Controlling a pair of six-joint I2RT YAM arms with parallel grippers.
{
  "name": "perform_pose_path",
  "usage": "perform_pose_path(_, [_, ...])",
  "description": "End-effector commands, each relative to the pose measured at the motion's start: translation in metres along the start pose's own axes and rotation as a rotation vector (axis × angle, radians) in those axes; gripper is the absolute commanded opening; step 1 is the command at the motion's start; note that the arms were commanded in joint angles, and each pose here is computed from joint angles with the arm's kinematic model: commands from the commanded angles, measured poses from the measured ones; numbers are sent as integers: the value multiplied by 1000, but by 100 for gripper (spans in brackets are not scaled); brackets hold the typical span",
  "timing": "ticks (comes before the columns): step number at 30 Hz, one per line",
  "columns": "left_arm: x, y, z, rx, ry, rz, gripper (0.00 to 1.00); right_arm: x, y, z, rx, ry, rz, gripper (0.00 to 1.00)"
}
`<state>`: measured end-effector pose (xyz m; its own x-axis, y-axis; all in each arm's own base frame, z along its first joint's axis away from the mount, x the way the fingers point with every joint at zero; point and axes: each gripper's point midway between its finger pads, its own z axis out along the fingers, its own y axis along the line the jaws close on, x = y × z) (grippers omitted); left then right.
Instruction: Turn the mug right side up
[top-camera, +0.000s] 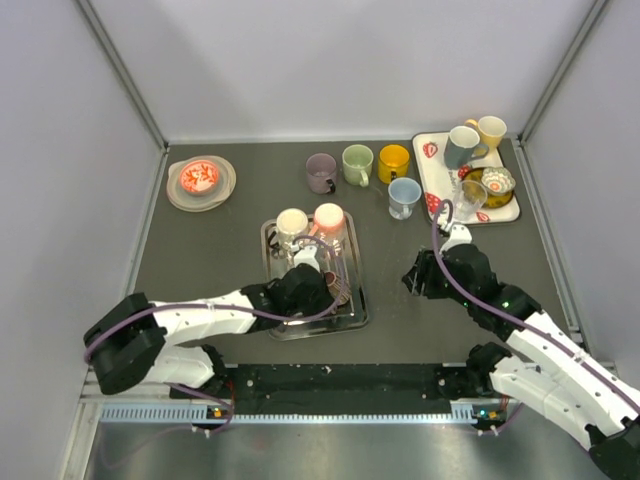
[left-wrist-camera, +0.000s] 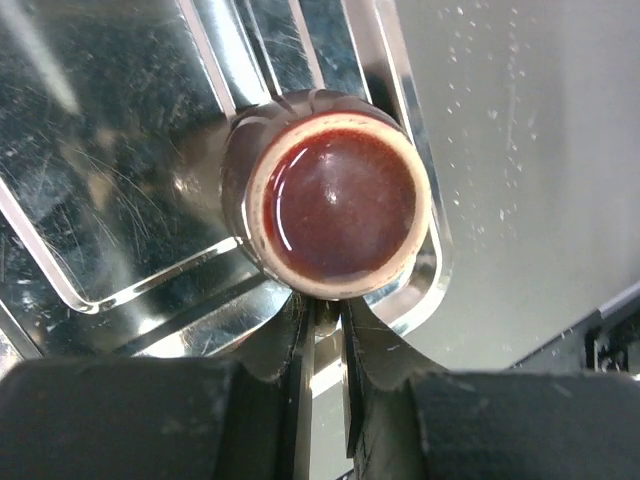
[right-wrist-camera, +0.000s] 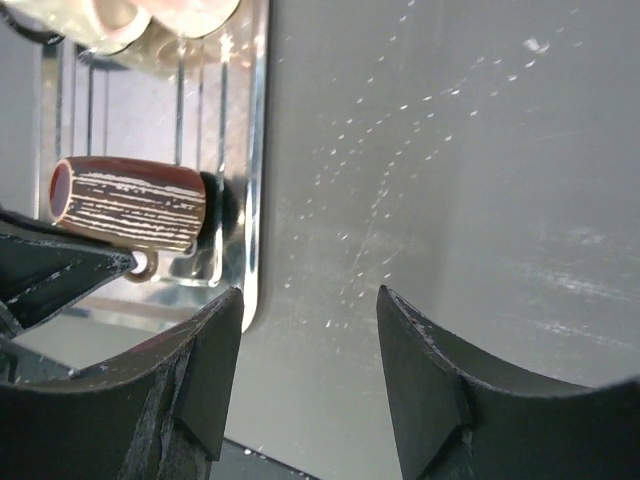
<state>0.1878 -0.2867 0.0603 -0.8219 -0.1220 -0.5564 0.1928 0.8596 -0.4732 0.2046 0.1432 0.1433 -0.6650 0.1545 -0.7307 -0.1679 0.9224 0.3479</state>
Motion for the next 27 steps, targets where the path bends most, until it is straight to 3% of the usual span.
perform_pose_path(1, [-32,-58,-28,335,-160,0,0,-7,34,-4,-183,-38,38,56])
perform_pose_path(8, [-59,-83,-71,527,-296,-62,0,-5,73,-16,-416,-26,91,56])
perform_pose_path(14, [-89,-91,-113,671,-437,-213,0,-11,107,-42,-634,-43,151,58])
perform_pose_path(18, [-104,-97,-135,776,-482,-295,0,-27,130,-65,-806,-104,192,59])
perform_pose_path(21, [-114,-104,-152,861,-511,-330,0,-26,142,-77,-913,-79,254,61])
perform_pose_path(27, [-125,-118,-176,996,-538,-367,0,-30,153,-86,-1012,-61,319,62])
